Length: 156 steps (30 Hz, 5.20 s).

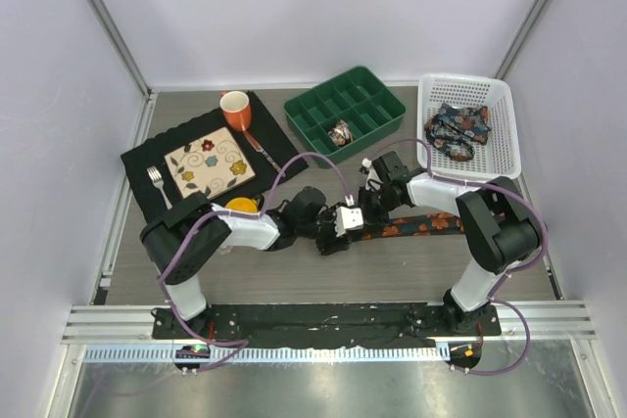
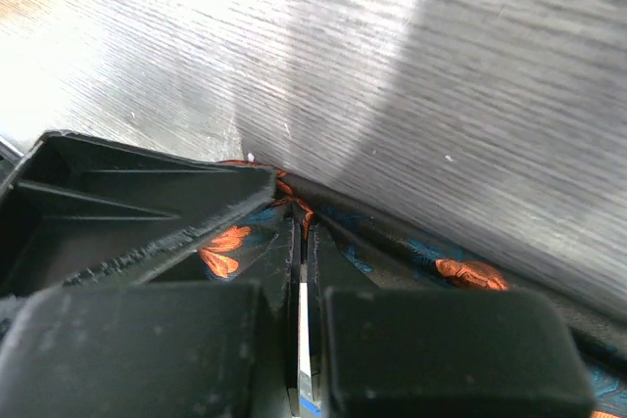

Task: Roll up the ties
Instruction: Roll the tie at the center of the board.

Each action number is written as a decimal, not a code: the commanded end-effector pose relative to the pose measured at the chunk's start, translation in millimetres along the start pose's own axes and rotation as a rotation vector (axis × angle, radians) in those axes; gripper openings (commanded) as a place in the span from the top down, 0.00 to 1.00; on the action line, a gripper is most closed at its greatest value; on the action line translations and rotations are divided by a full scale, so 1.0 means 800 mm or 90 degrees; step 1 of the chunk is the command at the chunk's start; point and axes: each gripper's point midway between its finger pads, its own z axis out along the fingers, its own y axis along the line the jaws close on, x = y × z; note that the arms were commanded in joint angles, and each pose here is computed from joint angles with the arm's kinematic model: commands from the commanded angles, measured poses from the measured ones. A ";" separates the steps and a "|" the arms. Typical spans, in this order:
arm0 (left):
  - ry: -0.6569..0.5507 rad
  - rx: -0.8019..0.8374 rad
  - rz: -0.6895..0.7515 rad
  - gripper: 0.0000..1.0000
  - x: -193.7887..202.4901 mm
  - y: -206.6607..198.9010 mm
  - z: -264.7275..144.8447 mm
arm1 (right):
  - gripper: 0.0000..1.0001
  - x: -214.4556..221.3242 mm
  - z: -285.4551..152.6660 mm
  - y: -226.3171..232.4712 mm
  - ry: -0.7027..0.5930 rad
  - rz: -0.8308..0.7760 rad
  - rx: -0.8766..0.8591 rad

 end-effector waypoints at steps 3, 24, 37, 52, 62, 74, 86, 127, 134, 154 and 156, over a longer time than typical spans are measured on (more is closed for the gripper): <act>-0.016 0.029 -0.062 0.35 0.011 -0.008 -0.031 | 0.99 -0.013 0.012 -0.037 -0.031 -0.026 0.079; -0.045 0.050 -0.094 0.77 -0.006 0.006 -0.010 | 0.99 -0.011 0.009 -0.023 -0.031 -0.029 0.042; 0.077 0.124 -0.080 0.91 0.044 -0.041 -0.065 | 0.58 -0.027 -0.072 0.018 -0.075 -0.045 0.024; 0.113 0.051 -0.089 0.90 0.051 -0.011 -0.056 | 0.60 0.000 -0.044 0.081 -0.004 0.035 -0.156; 0.128 0.042 -0.074 0.90 0.058 -0.011 -0.061 | 0.54 0.000 -0.010 0.100 0.033 0.050 -0.155; 0.142 0.028 -0.073 0.91 0.065 -0.008 -0.062 | 0.59 0.012 -0.004 0.095 0.050 0.037 -0.121; 0.147 0.031 -0.075 0.91 0.067 -0.011 -0.060 | 0.77 0.021 0.014 0.077 0.063 0.043 -0.106; -0.042 0.023 -0.025 0.36 0.008 -0.010 -0.019 | 0.99 0.031 0.007 -0.007 0.019 0.034 -0.020; -0.003 0.032 -0.027 0.76 0.030 -0.022 -0.039 | 0.94 0.013 -0.011 0.018 -0.003 0.023 -0.046; 0.045 0.070 -0.090 0.94 0.055 -0.027 -0.058 | 0.66 0.017 -0.070 -0.024 -0.022 -0.129 0.187; 0.043 0.070 -0.087 0.94 0.053 -0.025 -0.058 | 0.65 0.012 -0.068 -0.027 -0.026 -0.136 0.203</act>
